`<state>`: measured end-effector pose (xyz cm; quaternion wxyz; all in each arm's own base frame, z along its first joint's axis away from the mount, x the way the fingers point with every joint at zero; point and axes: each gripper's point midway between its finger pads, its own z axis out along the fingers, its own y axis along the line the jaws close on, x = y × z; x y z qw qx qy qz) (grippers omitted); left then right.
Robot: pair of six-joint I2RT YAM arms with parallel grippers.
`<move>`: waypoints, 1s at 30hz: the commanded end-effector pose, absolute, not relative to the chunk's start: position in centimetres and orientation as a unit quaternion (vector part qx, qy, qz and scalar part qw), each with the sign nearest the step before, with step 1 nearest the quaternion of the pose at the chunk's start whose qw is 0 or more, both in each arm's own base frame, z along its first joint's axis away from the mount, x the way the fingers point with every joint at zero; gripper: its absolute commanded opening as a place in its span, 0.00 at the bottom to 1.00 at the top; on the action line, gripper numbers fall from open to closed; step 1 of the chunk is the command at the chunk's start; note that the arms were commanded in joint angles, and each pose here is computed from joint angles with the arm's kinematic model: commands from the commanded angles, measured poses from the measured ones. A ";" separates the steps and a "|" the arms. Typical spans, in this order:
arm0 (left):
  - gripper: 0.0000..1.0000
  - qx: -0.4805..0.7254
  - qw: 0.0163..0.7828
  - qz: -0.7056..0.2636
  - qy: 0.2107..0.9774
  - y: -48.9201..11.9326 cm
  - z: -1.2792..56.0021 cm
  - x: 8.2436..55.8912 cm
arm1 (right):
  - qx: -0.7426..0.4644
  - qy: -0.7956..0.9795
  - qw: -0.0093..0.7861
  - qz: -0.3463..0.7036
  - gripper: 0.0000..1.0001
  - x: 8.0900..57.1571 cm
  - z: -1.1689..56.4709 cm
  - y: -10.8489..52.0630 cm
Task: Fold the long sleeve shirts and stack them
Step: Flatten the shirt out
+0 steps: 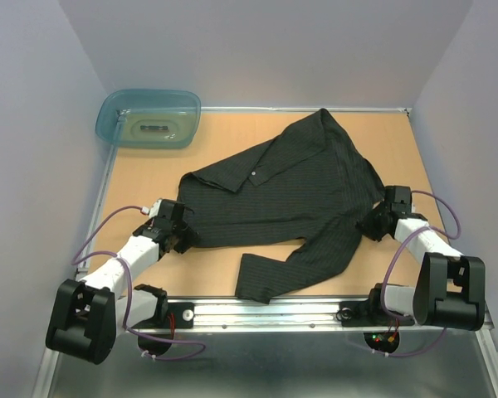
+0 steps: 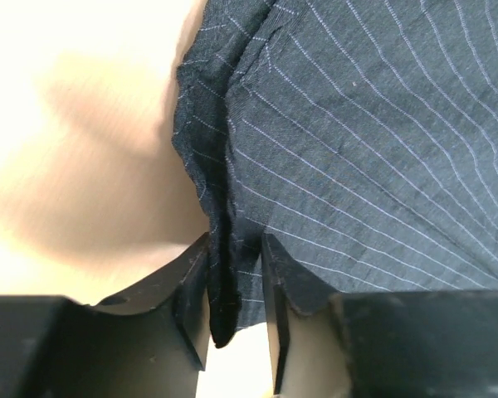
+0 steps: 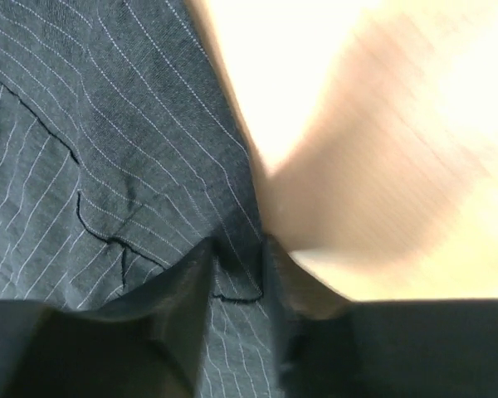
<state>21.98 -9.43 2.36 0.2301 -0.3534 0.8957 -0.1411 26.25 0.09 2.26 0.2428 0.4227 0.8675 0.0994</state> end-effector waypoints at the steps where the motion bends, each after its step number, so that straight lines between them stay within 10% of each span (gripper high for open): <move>1: 0.31 -0.341 0.241 -0.133 0.899 -9.0 3.3 22.1 | 0.425 0.876 0.206 0.094 0.21 24.2 0.8 0.6; 5: 0.19 -0.337 0.265 -0.114 0.896 -8.0 4.9 22.5 | 0.425 0.872 0.225 0.093 0.00 24.8 2.5 0.1; 30: 0.18 -0.354 0.306 -0.047 0.883 -4.3 8.0 25.6 | 0.394 0.861 0.316 0.067 0.01 30.7 13.5 -2.9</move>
